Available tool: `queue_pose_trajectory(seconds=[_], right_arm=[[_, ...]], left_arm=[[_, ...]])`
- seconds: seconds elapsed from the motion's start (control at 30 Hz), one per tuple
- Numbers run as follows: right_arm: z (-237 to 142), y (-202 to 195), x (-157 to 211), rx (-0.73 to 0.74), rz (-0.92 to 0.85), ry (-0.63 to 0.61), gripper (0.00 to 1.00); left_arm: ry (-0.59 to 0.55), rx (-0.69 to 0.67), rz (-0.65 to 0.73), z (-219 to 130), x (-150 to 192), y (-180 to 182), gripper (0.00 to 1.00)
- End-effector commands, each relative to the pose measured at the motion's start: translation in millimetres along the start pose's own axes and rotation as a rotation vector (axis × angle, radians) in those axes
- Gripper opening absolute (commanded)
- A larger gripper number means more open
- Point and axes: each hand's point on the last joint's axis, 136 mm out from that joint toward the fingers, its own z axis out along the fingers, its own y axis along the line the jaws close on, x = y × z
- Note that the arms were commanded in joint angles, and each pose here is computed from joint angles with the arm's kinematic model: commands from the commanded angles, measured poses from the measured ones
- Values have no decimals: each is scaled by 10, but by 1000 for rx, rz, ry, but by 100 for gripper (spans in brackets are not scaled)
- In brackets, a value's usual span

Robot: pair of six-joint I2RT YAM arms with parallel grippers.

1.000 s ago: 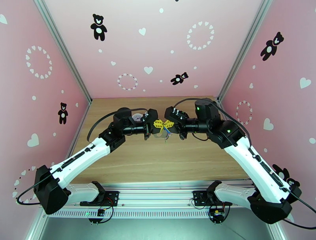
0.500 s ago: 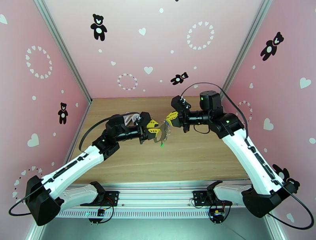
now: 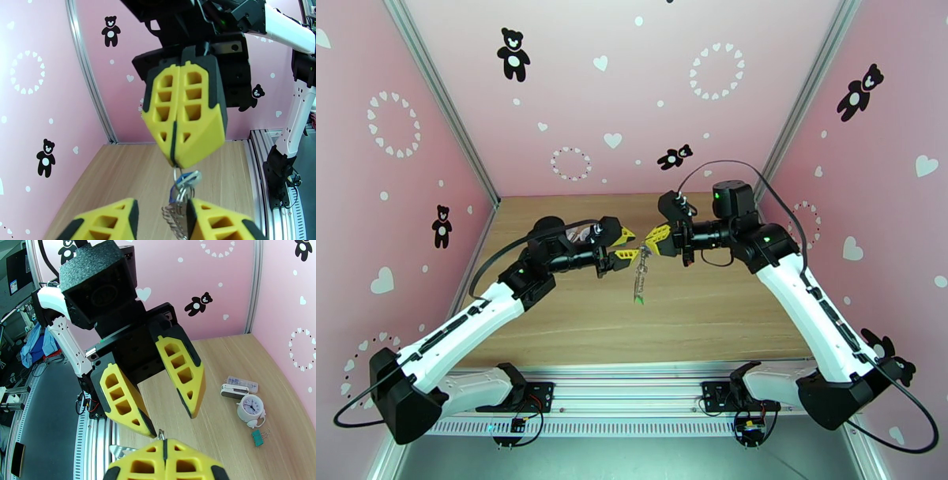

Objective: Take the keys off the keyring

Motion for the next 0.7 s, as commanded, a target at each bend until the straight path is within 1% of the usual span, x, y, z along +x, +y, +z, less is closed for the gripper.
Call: queue_pose_trajectory(seconds=[0.0,0.1,0.23,0.37,0.47,0.6,0.67], right_arm=[[-21,-1,-126,-2,-25,-35,0],[-19,-20,-109,11,-24,-37,0],[-12,-47,-76,24,-18,-30,0],[-6,-68,-49,34,-15,-27,0],[-9,-79,-26,47,-16,-21,0],[1,-90,23,52,-11,-12,0],[1,-99,37,59,-11,-10,0]], left_arm=[[7,52,2,8,10,-60,37],[16,39,-5,26,52,-36,33],[6,33,-12,50,26,-6,28],[4,57,-21,95,41,-11,27],[4,59,-30,118,43,2,24],[-8,46,-34,133,22,37,25],[-11,61,-33,139,18,14,23]])
